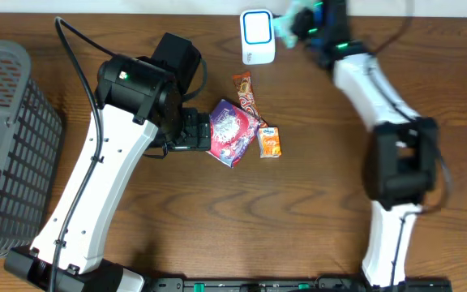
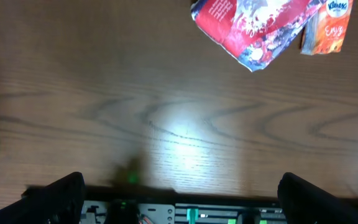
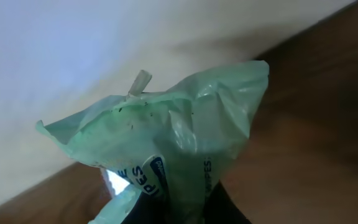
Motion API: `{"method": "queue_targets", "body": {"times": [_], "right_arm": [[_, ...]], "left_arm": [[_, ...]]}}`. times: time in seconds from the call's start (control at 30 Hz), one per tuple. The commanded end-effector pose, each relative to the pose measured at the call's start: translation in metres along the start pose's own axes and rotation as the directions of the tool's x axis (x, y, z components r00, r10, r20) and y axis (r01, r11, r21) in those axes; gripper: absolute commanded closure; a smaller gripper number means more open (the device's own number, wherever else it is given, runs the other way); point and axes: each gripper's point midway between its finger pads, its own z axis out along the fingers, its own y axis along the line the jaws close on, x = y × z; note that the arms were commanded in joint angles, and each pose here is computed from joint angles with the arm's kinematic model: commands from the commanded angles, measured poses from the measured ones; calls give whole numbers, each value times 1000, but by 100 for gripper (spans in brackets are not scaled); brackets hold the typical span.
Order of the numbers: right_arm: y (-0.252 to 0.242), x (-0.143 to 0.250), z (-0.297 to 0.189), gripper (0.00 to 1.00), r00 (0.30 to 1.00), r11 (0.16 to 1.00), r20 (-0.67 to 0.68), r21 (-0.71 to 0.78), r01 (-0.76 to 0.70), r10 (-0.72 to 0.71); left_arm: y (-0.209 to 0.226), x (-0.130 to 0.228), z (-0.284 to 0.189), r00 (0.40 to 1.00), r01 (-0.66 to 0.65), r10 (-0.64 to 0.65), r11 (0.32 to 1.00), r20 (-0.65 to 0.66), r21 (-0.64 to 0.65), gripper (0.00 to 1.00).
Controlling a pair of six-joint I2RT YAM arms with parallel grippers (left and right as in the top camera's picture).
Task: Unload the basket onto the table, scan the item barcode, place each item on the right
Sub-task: 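Swing the green pouch to the right table edge and release it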
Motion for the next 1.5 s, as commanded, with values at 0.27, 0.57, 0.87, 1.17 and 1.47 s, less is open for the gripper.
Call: {"method": "queue_targets", "body": {"times": [0.27, 0.57, 0.87, 1.17, 1.47], "right_arm": [[-257, -133, -198, 99, 991, 715, 124, 689, -116, 41], [-410, -113, -244, 67, 972, 535, 80, 824, -189, 220], [-439, -74, -238, 1, 940, 666, -127, 736, -124, 316], [-284, -74, -171, 7, 927, 976, -306, 96, -194, 214], [-150, 47, -150, 16, 732, 990, -681, -127, -66, -39]], "left_arm": [[3, 0, 1, 1000, 15, -15, 1000, -4, -9, 2], [3, 0, 1, 1000, 15, -15, 1000, -4, -10, 2], [3, 0, 1, 1000, 15, -15, 1000, -4, -9, 2], [3, 0, 1, 1000, 15, -15, 1000, -4, -10, 2], [3, 0, 1, 1000, 15, -15, 1000, -4, -10, 2]]}}
